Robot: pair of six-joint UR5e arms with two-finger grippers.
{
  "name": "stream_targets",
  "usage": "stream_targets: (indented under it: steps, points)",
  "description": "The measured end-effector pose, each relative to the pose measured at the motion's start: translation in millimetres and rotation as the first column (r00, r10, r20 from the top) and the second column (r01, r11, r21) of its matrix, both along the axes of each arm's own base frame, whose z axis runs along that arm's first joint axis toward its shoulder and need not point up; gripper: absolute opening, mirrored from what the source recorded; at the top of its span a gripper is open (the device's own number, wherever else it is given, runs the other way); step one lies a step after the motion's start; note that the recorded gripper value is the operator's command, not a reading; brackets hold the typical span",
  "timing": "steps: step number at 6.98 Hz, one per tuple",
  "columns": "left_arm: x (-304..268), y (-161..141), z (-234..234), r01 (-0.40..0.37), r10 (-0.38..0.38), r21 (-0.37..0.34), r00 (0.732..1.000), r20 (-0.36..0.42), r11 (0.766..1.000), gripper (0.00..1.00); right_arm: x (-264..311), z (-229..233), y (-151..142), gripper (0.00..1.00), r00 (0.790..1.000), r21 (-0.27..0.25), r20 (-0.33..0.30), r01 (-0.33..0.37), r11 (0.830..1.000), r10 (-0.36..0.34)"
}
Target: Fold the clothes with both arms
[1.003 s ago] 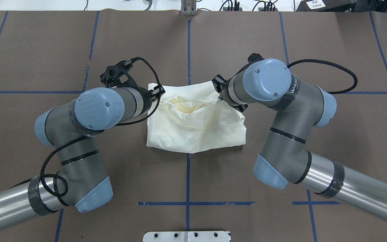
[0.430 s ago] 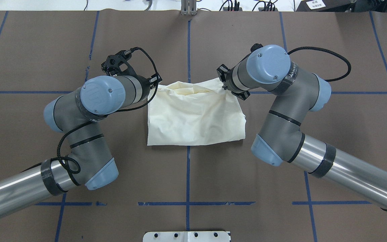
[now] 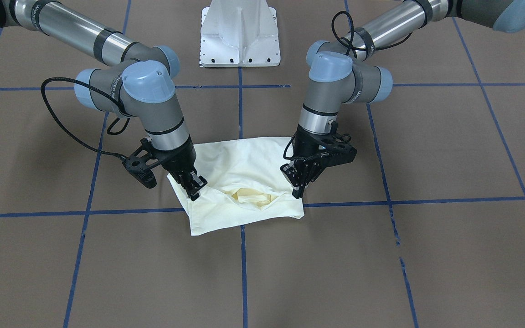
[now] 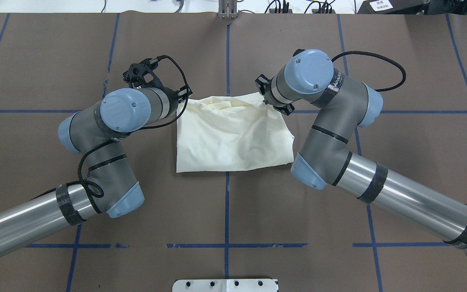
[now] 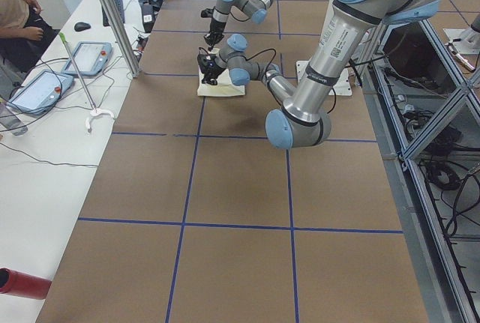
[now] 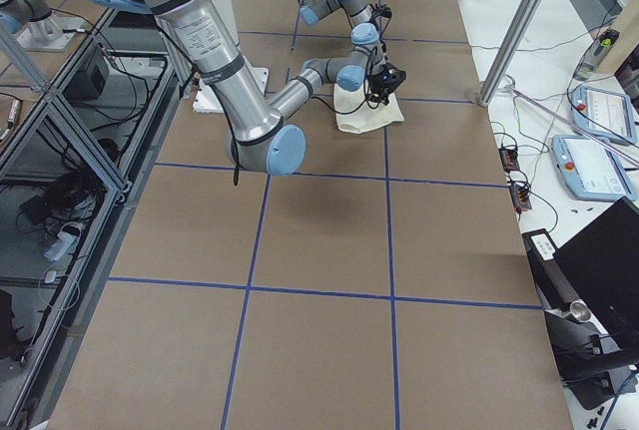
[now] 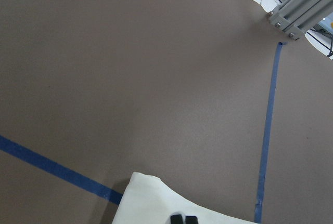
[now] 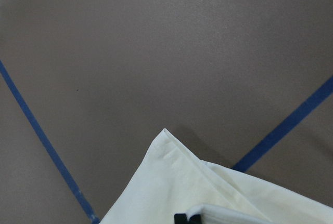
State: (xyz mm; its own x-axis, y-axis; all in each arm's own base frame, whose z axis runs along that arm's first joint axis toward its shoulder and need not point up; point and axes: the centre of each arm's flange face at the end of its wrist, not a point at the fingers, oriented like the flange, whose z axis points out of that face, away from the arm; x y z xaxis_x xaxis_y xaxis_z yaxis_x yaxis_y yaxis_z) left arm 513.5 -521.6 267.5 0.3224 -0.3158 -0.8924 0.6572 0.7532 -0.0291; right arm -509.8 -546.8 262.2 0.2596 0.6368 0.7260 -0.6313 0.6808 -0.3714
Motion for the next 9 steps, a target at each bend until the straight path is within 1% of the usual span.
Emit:
stream_targets:
  steps: [1, 2, 3, 4, 5, 6, 7, 8, 9]
  points:
    - [-11, -15, 0, 0.017, -0.017, 0.021, 1.0, -0.001, 1.0, 0.68, -2, 14, -15, 1.0, 1.0, 0.009, 0.009, -0.005, 1.0, 0.005]
    - [-23, -30, -2, 0.033, -0.033, 0.05, 0.999, -0.008, 0.998, 0.69, -1, 28, -29, 1.0, 1.0, 0.017, 0.02, -0.009, 1.0, 0.009]
    - [-31, -36, -7, 0.039, -0.038, 0.076, 0.999, -0.022, 0.996, 0.65, 1, 30, -39, 1.0, 0.999, 0.029, 0.031, -0.013, 1.0, 0.012]
    - [-38, -34, -18, 0.031, -0.026, 0.095, 0.998, -0.052, 0.995, 0.27, 10, 22, -48, 1.0, 0.999, 0.037, 0.049, -0.019, 0.999, 0.017]
    - [-40, -23, -30, -0.004, 0.013, 0.097, 0.996, -0.093, 0.995, 0.0, 26, 14, -58, 1.0, 0.997, 0.033, 0.075, -0.011, 0.999, 0.009]
    - [-32, -2, -36, -0.054, 0.064, 0.078, 0.989, -0.132, 0.996, 0.0, 42, 10, -64, 1.0, 0.995, 0.023, 0.101, 0.009, 1.0, -0.011]
    - [-12, 26, -27, -0.111, 0.116, 0.045, 0.982, -0.149, 0.993, 0.0, 54, 12, -66, 1.0, 0.993, 0.021, 0.112, 0.025, 0.999, -0.027]
    - [3, 44, -12, -0.147, 0.148, 0.021, 0.979, -0.141, 0.989, 0.0, 62, 17, -65, 1.0, 0.993, 0.029, 0.108, 0.036, 0.999, -0.039]
    - [11, 54, -2, -0.167, 0.167, 0.007, 0.977, -0.131, 0.986, 0.0, 66, 20, -64, 1.0, 0.993, 0.04, 0.104, 0.044, 0.998, -0.048]
